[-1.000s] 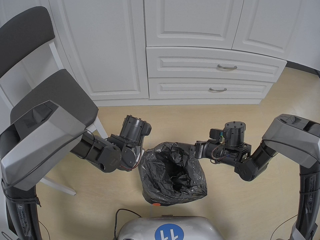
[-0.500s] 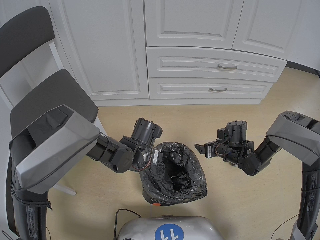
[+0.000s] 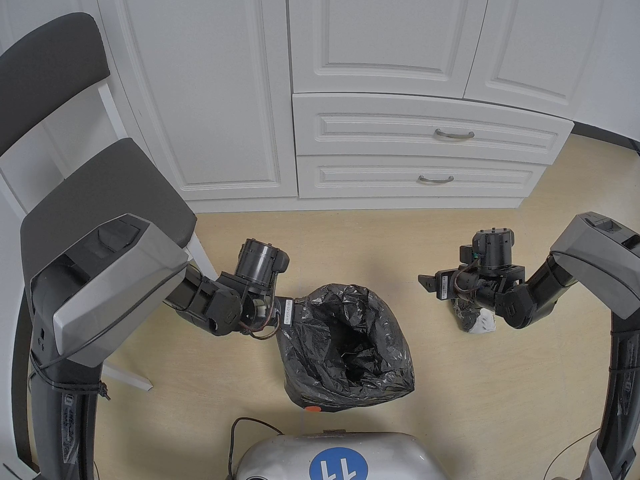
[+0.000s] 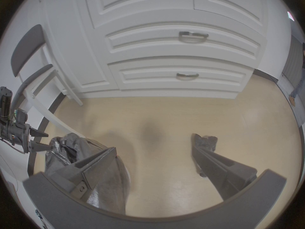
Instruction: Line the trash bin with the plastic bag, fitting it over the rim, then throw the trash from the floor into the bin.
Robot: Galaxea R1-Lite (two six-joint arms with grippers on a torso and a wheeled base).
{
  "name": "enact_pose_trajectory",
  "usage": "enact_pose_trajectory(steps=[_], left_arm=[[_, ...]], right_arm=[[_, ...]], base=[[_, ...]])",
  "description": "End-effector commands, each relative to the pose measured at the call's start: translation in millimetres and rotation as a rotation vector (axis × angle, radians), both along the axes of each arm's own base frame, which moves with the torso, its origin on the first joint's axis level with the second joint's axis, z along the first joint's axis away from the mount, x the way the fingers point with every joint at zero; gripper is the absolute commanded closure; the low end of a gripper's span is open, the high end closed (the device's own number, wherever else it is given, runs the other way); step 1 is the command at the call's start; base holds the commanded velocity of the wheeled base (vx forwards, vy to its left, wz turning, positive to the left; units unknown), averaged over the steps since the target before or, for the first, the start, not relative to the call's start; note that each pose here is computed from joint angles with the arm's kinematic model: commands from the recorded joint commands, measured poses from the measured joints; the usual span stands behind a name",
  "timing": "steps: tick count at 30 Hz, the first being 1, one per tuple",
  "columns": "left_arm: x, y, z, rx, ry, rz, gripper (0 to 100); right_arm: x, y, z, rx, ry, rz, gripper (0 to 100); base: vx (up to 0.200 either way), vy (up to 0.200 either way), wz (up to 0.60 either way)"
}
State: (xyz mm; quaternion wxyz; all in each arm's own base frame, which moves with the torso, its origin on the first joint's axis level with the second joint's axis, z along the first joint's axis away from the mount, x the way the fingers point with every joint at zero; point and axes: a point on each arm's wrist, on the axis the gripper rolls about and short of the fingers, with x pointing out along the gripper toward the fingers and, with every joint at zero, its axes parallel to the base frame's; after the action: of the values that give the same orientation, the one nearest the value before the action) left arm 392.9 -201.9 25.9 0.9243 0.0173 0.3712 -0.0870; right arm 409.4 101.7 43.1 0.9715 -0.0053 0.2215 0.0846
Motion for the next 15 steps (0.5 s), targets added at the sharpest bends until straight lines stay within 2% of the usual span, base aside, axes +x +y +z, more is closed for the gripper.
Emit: enact_pose_trajectory(steps=[1,5,7,11,13,15], left_arm=[[5.8,6.0,0.5,-0.017,-0.016,0.015,0],[2.6,4.6,10.1,-0.026,-0.030,0.008,0],[-0.3,1.5,17.8,-0.033,-0.041,0.000,0],[-3.6,-2.0,23.7,-0.038,-0.050,-0.011,0],[-5.4,-4.2,26.0,-0.041,-0.054,-0.016,0],[-7.3,-5.4,26.8,-0.041,-0.055,-0.022,0]], right_arm=[[6.9,-22.2,2.3,0.000,0.010,-0.053,0],[9.5,-32.2,-2.6,-0.008,0.050,-0.074,0],[13.6,-42.8,-12.8,-0.007,0.112,-0.077,0],[23.5,-59.6,-32.3,0.000,0.159,-0.093,0],[33.6,-75.1,-51.7,-0.021,0.180,-0.119,0],[45.6,-94.7,-74.1,-0.079,0.213,-0.127,0]], base=[[0.000,0.000,0.00],[0.000,0.000,0.00],[0.000,0.000,0.00],[0.000,0.000,0.00],[0.000,0.000,0.00],[0.000,0.000,0.00]])
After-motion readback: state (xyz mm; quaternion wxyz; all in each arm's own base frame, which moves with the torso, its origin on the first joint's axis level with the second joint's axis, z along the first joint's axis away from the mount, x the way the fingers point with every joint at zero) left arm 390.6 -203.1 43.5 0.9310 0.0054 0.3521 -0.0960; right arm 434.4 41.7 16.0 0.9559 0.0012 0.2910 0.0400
